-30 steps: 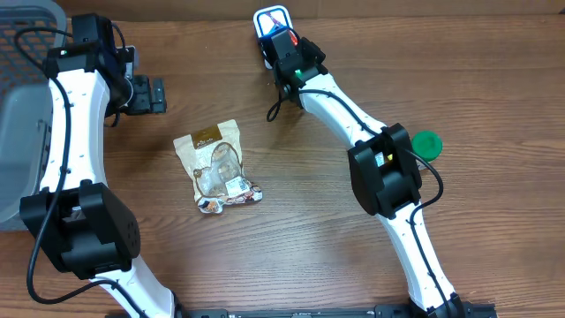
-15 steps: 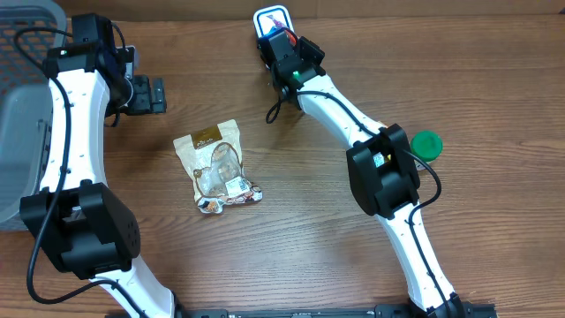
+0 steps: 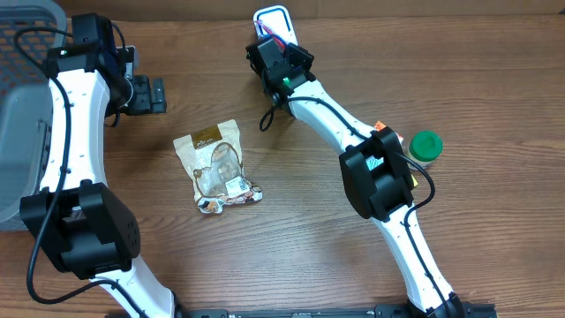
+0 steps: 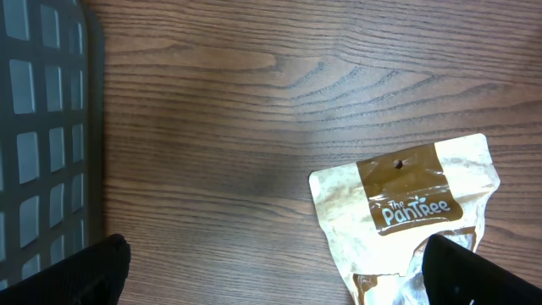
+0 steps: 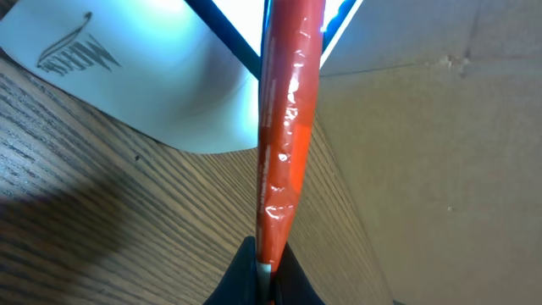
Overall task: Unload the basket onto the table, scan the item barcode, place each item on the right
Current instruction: 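Hold the red stick against the white scanner window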
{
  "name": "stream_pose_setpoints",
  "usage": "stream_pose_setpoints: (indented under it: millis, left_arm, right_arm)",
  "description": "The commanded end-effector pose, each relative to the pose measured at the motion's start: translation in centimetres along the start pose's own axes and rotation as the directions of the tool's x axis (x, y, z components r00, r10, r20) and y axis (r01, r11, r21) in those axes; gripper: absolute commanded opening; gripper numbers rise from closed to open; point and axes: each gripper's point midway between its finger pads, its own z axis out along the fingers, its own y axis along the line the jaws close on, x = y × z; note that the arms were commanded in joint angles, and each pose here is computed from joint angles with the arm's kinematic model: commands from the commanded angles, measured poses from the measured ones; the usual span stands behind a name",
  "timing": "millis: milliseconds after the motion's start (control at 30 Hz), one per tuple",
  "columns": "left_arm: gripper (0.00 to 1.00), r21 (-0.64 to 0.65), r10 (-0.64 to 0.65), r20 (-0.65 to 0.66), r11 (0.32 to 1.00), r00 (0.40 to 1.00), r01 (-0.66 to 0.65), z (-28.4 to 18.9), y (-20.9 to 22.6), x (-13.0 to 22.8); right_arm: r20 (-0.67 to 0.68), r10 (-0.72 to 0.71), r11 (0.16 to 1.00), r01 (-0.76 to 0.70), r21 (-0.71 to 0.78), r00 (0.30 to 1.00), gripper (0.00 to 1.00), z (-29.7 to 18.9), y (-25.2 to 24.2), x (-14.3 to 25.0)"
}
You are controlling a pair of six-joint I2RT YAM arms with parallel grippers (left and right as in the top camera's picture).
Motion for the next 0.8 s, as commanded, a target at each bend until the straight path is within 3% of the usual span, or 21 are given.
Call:
stream_pose_setpoints:
  millis: [0, 767]
  left_arm:
    - [1.0, 0.004, 0.018, 0.02, 1.0, 1.0, -0.018, -0.6, -0.2, -0.4]
    - [1.0, 0.004, 0.018, 0.02, 1.0, 1.0, -0.018, -0.6, -0.2, -0.4]
  right_arm:
    - [-0.018, -0.013, 1.0, 0.013, 0.007, 1.0, 0.04, 0.6, 0.6, 0.4]
    - [-0.075, 0.058, 0.983, -0.044, 0.177, 0.995, 0.04, -0.1, -3.1, 1.1]
